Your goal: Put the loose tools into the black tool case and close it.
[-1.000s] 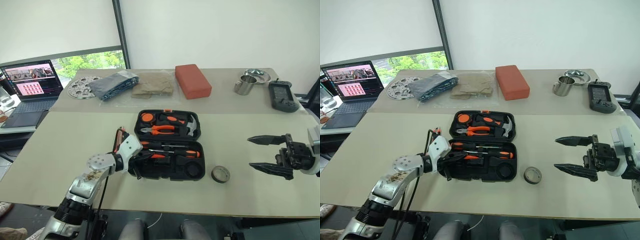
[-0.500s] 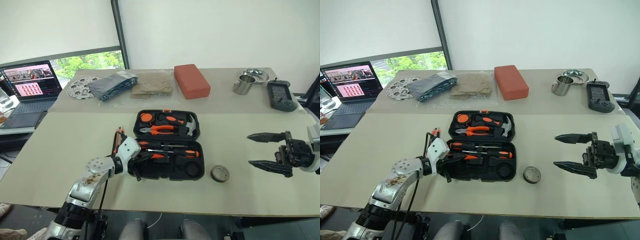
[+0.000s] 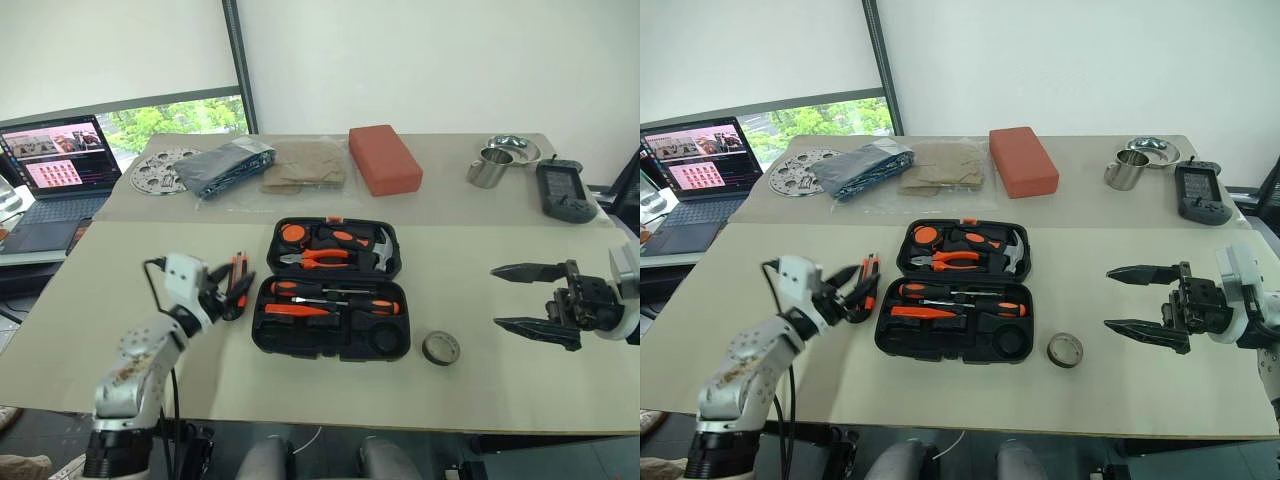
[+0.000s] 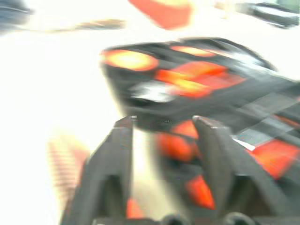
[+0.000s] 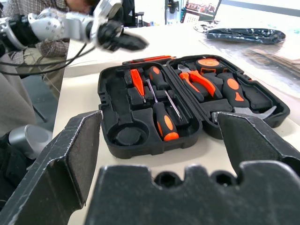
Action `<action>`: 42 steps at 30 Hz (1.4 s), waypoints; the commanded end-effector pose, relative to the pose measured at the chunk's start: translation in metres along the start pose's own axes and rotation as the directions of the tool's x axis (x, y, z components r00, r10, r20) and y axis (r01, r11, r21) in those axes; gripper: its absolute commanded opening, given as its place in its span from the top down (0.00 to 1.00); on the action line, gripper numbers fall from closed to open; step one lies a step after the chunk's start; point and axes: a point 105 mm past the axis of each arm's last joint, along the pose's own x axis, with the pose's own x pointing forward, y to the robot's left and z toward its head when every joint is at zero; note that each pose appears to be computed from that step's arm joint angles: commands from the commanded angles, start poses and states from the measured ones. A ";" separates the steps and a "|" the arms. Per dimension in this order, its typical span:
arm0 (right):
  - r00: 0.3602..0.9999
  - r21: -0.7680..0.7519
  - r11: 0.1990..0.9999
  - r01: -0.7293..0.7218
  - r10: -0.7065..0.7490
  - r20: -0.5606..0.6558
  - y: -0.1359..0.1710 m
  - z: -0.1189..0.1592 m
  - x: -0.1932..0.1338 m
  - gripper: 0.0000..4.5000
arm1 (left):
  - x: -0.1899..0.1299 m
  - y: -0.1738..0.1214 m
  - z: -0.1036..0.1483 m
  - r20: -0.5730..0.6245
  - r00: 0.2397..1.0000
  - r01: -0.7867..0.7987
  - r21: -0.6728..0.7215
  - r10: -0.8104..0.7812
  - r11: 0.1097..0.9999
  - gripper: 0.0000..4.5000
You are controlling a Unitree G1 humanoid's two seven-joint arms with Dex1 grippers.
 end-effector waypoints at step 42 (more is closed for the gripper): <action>0.997 -0.203 0.979 0.019 -0.003 0.081 -0.017 0.022 0.001 0.00 | 0.019 -0.014 -0.057 -0.581 0.800 -0.235 -0.073 0.150 0.969 0.01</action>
